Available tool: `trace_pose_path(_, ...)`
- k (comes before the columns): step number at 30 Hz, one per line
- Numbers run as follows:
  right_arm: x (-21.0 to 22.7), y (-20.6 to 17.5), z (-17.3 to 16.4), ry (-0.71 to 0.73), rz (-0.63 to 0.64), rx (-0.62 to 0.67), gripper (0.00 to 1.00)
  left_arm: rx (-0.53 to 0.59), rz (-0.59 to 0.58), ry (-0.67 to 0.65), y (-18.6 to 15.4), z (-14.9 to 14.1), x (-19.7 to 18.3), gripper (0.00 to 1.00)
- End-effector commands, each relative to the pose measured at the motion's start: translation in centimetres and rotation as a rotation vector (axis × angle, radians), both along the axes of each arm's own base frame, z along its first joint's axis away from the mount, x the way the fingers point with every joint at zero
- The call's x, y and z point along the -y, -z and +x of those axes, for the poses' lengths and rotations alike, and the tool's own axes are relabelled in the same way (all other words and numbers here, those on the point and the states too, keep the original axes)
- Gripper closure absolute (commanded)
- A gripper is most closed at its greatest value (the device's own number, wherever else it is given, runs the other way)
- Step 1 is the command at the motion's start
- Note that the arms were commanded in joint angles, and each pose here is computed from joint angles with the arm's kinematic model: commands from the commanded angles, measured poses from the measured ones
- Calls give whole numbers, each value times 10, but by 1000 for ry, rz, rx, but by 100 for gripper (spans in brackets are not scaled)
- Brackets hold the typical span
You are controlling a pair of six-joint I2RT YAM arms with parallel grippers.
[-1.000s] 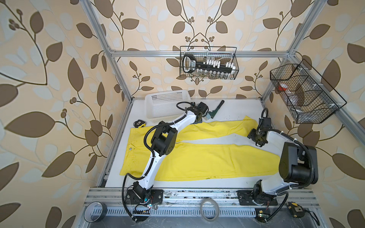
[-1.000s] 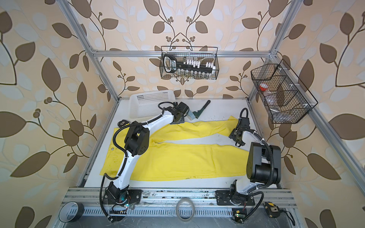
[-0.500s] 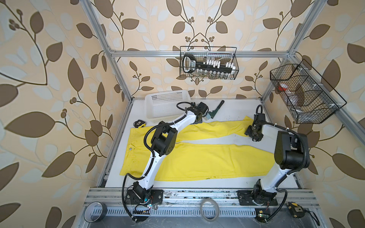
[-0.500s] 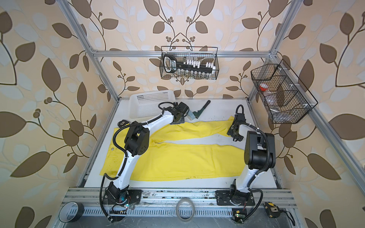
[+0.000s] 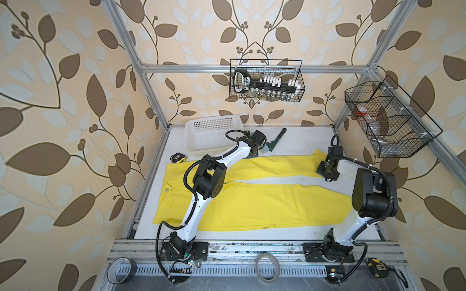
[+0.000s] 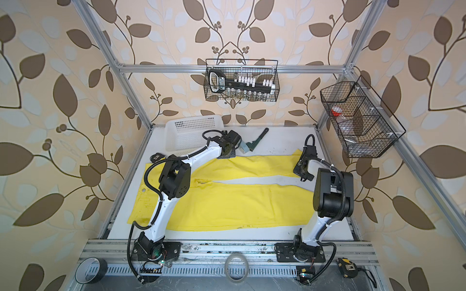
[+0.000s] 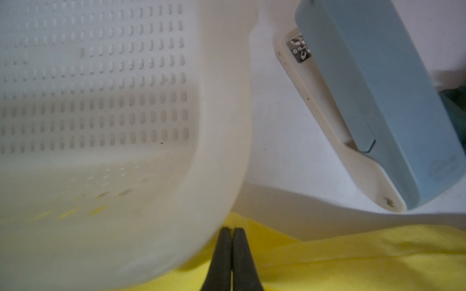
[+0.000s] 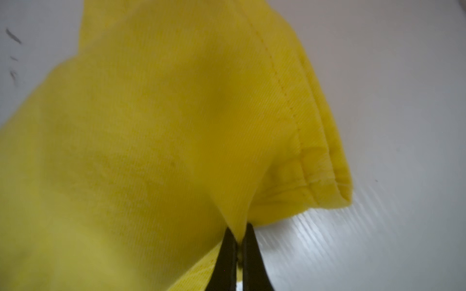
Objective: Fold and stack the trousers
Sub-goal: Smooth out the trousers at the center of the table.
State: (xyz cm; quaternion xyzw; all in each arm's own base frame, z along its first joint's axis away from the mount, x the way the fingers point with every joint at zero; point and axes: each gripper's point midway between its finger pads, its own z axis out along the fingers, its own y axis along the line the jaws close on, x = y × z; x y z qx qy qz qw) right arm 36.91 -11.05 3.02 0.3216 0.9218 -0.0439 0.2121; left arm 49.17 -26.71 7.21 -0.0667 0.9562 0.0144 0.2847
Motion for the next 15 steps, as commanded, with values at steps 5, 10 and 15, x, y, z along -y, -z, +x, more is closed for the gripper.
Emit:
trace_pose_path(5,20,-54,-38,85,-75,60,100,45,-8,23,-27,3,6,100)
trace_pose_path(10,32,-55,-61,115,-109,53,100,20,-50,52,-21,1,16,100)
trace_pose_path(15,23,-23,-66,111,-29,9,91,-19,-96,104,-14,-5,30,94)
